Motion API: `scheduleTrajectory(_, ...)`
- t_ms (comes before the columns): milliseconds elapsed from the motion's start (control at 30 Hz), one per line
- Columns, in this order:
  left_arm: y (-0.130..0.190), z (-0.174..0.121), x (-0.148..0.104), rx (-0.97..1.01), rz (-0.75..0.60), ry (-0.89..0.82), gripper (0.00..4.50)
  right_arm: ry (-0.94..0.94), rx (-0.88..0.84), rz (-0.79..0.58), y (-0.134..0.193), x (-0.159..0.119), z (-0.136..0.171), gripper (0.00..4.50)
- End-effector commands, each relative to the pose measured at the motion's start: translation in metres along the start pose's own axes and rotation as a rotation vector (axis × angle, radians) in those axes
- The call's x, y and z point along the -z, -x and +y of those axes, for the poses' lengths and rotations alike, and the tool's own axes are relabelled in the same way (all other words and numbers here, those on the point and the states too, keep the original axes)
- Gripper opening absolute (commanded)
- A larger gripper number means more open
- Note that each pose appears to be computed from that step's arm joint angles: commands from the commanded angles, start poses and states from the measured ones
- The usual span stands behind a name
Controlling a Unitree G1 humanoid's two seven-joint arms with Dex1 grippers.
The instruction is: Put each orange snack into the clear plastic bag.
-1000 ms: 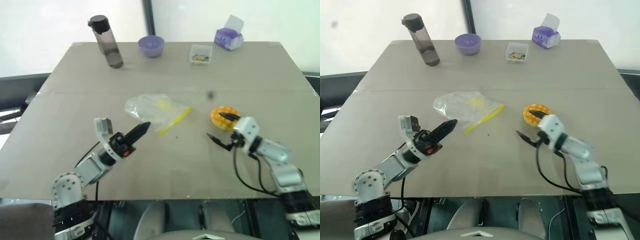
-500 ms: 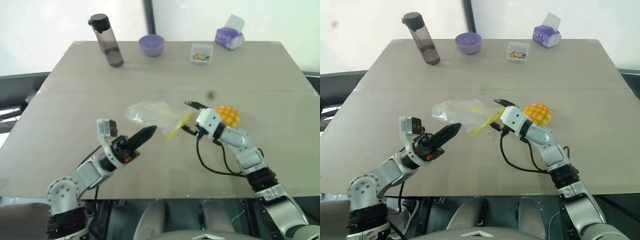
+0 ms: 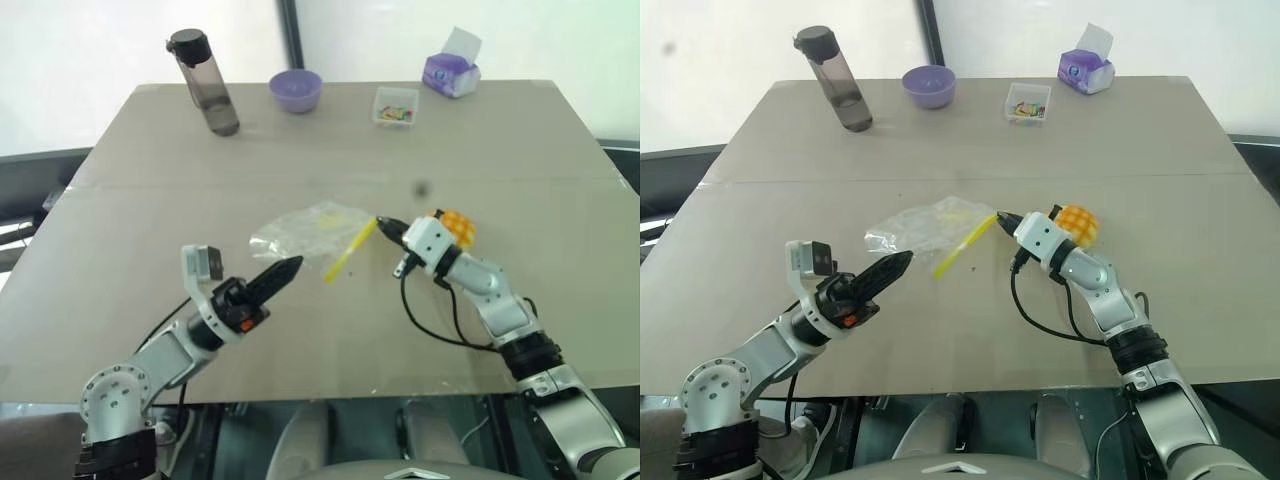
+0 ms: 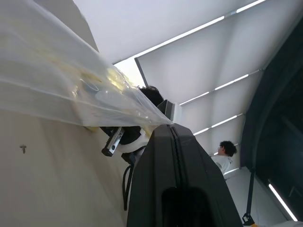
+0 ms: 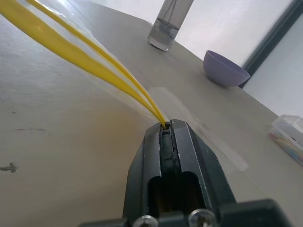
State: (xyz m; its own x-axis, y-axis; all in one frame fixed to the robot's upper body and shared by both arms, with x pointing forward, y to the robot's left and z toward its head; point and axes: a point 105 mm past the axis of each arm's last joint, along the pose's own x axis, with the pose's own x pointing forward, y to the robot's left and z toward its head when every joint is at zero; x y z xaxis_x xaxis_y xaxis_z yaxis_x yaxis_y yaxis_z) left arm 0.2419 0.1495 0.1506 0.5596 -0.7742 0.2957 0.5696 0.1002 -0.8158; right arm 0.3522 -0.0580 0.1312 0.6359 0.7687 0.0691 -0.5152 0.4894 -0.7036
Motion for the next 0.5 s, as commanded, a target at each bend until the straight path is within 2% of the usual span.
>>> scheduleTrajectory(33, -0.002, -0.008, 0.001, 0.031, 0.015, -0.030, 0.00, 0.021, 0.059, -0.044, -0.002, -0.011, -0.016, 0.02)
scheduleTrajectory(133, -0.002, -0.001, -0.001, -0.012, 0.015, -0.095, 0.00, 0.015, 0.078, -0.040, -0.003, -0.010, -0.019, 0.02)
scheduleTrajectory(167, -0.001, 0.018, -0.009, -0.116, -0.020, -0.153, 0.00, 0.021, 0.092, -0.032, -0.002, -0.009, -0.022, 0.02)
scheduleTrajectory(200, 0.002, 0.020, -0.011, -0.122, -0.029, -0.178, 0.00, 0.026, 0.101, -0.027, -0.002, -0.009, -0.024, 0.02)
scheduleTrajectory(233, 0.004, 0.021, -0.011, -0.118, -0.032, -0.193, 0.54, 0.030, 0.107, -0.025, -0.002, -0.009, -0.026, 0.00)
scheduleTrajectory(300, 0.004, 0.025, -0.015, -0.168, -0.057, -0.210, 1.32, 0.051, 0.102, -0.023, -0.002, -0.011, -0.026, 0.00)
scheduleTrajectory(333, 0.003, 0.023, -0.015, -0.155, -0.050, -0.226, 1.76, 0.061, 0.095, -0.018, -0.003, -0.011, -0.026, 0.00)
scheduleTrajectory(500, -0.003, -0.025, -0.011, 0.028, 0.031, -0.307, 1.76, 0.114, 0.078, 0.001, -0.005, -0.013, -0.026, 0.00)
